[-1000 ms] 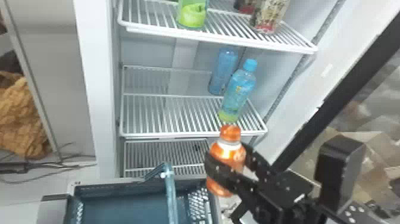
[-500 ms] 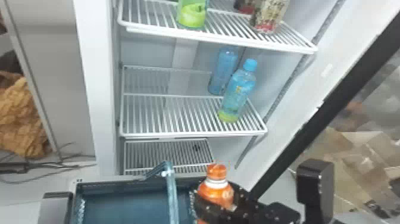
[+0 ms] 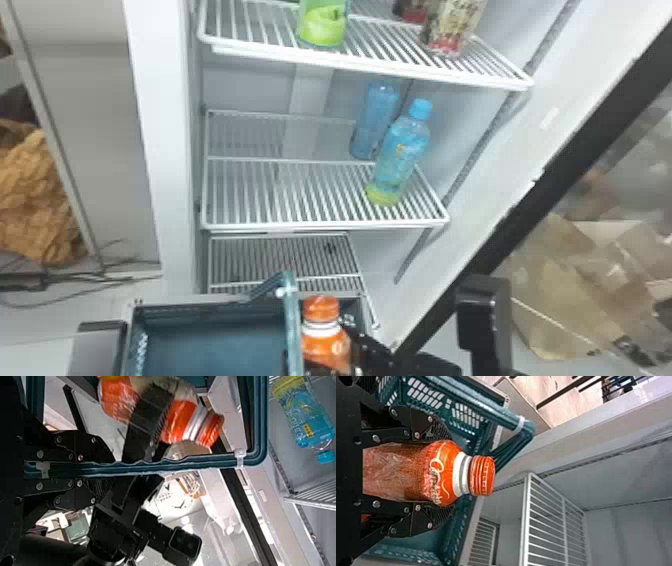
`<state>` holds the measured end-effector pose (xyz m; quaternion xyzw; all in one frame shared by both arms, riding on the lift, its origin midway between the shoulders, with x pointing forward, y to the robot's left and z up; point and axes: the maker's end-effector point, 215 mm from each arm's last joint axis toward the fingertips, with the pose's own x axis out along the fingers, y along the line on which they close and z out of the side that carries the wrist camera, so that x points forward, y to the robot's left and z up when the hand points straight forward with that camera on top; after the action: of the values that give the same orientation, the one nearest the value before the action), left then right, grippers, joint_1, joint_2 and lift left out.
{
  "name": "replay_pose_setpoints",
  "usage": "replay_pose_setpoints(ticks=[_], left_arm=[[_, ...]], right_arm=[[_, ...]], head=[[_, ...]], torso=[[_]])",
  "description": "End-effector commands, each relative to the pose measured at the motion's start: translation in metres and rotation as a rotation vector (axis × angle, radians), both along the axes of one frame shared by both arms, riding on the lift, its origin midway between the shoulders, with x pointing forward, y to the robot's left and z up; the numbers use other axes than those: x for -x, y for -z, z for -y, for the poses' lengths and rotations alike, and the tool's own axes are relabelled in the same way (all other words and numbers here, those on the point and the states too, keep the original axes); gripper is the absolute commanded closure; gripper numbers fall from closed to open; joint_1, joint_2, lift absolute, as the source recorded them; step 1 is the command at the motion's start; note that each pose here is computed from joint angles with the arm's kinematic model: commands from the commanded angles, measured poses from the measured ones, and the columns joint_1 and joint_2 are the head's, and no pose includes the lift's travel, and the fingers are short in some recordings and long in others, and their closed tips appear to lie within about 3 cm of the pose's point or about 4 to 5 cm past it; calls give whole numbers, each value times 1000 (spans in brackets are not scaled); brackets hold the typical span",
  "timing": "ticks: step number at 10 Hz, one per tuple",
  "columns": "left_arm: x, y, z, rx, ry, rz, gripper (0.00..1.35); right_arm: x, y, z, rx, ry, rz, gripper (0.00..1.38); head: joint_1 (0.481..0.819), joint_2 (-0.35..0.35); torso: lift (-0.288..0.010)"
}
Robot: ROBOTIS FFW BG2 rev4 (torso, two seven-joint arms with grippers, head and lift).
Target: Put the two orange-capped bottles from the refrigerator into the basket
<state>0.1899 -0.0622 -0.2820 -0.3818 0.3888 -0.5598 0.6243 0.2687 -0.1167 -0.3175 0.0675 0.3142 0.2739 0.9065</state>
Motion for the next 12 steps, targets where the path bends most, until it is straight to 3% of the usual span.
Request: replay_pose_setpoints(ticks=[1, 4, 5, 6, 8, 12], left_arm=[[1, 0, 1, 1, 2, 0, 1194], [1, 0, 1, 1, 2, 0, 1194], [1, 0, 1, 1, 2, 0, 1194], [0, 0, 0, 2, 0, 0, 1194], [0, -1, 0, 3, 0, 0, 1194], [1, -2, 1, 7, 0, -3, 1194]], right_arm=[[-2, 11, 0, -4, 1, -20, 753], [0, 28, -10, -40, -23, -64, 753], [-1, 28, -10, -40, -27, -62, 677], [-1, 29, -11, -43, -29, -65, 470], [-3, 26, -12, -49, -32, -53, 239], [-19, 5, -6, -57, -6, 47, 180]], head=[[695, -350], [695, -350], [695, -350], [695, -350], [695, -350], [695, -350]], torso=[[-288], [-288], [-288], [-288], [-288], [-288]])
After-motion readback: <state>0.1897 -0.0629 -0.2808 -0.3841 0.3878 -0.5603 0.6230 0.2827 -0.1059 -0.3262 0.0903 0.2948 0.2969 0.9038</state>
